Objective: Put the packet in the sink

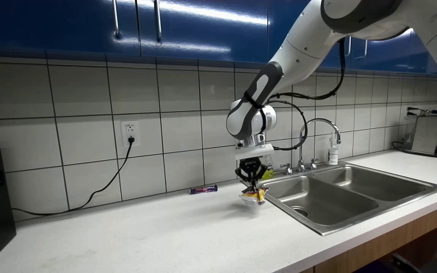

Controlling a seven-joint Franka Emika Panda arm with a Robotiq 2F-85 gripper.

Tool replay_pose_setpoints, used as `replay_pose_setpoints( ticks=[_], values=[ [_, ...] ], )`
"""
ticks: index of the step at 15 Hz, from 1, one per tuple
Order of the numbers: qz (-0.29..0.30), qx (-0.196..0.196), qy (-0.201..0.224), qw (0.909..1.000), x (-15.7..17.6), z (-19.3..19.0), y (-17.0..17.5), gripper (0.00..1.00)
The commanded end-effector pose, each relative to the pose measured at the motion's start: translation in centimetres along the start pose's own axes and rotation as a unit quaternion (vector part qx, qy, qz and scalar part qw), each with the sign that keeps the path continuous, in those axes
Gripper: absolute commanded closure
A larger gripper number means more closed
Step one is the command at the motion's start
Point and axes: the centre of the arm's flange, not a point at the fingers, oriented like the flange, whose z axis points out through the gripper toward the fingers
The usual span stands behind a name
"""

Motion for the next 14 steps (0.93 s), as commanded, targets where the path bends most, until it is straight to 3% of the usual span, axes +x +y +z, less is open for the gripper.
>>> replay_pose_setpoints(
  ticks=[1,4,7,14],
  values=[
    [-0.049,-0.006,-0.018,0.9986,-1.6,-2.1,1.5,1.0],
    [-0.139,-0.005,-0.025,0.9899,-2.6,-2.6,2.6,1.0],
    [-0.182,-0.002,-0.026,0.983,-3.2,-2.6,4.3,1.0],
    [-0.168,0.005,-0.032,0.9852,-2.0,-2.3,13.1,1.0]
  ],
)
